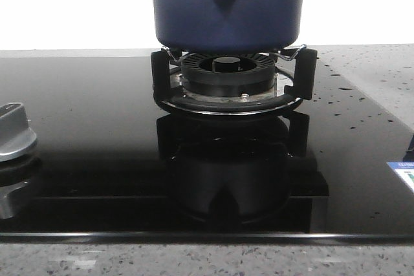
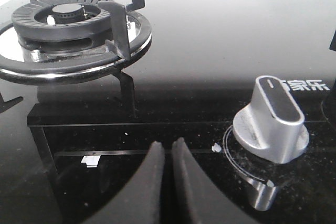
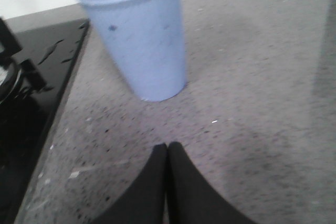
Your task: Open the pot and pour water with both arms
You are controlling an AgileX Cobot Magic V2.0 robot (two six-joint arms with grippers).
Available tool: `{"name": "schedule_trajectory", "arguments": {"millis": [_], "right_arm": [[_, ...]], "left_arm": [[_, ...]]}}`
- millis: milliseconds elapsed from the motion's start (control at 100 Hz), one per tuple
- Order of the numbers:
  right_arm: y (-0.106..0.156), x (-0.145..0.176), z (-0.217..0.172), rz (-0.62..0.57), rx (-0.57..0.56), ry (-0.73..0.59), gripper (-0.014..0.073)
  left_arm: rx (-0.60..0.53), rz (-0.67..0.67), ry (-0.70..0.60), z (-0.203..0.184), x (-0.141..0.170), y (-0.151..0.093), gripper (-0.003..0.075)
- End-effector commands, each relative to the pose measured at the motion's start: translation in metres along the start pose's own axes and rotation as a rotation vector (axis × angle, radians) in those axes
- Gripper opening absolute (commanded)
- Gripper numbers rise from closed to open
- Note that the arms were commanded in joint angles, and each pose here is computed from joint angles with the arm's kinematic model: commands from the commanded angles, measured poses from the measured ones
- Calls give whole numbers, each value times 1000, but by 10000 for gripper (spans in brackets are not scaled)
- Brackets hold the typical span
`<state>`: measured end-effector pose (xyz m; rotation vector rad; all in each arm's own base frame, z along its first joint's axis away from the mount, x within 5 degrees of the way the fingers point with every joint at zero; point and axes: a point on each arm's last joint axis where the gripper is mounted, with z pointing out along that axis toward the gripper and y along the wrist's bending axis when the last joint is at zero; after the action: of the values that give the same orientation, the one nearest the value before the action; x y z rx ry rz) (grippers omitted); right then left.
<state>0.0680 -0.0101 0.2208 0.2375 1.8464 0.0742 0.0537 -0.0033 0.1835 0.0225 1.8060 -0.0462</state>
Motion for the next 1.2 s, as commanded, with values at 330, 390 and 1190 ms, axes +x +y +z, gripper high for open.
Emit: {"name": "schedule_trajectory", "arguments": {"millis": [330, 390, 1190], "right_arm": [[-1, 39, 5, -262, -30, -128, -66], [-4, 42, 3, -256, 0, -107, -66], [-9, 49, -1, -238, 66, -59, -66]], "left_arm": [[-3, -22, -28, 2, 9, 0, -20], [-3, -22, -28, 2, 9, 0, -20], [-3, -22, -28, 2, 9, 0, -20]]}}
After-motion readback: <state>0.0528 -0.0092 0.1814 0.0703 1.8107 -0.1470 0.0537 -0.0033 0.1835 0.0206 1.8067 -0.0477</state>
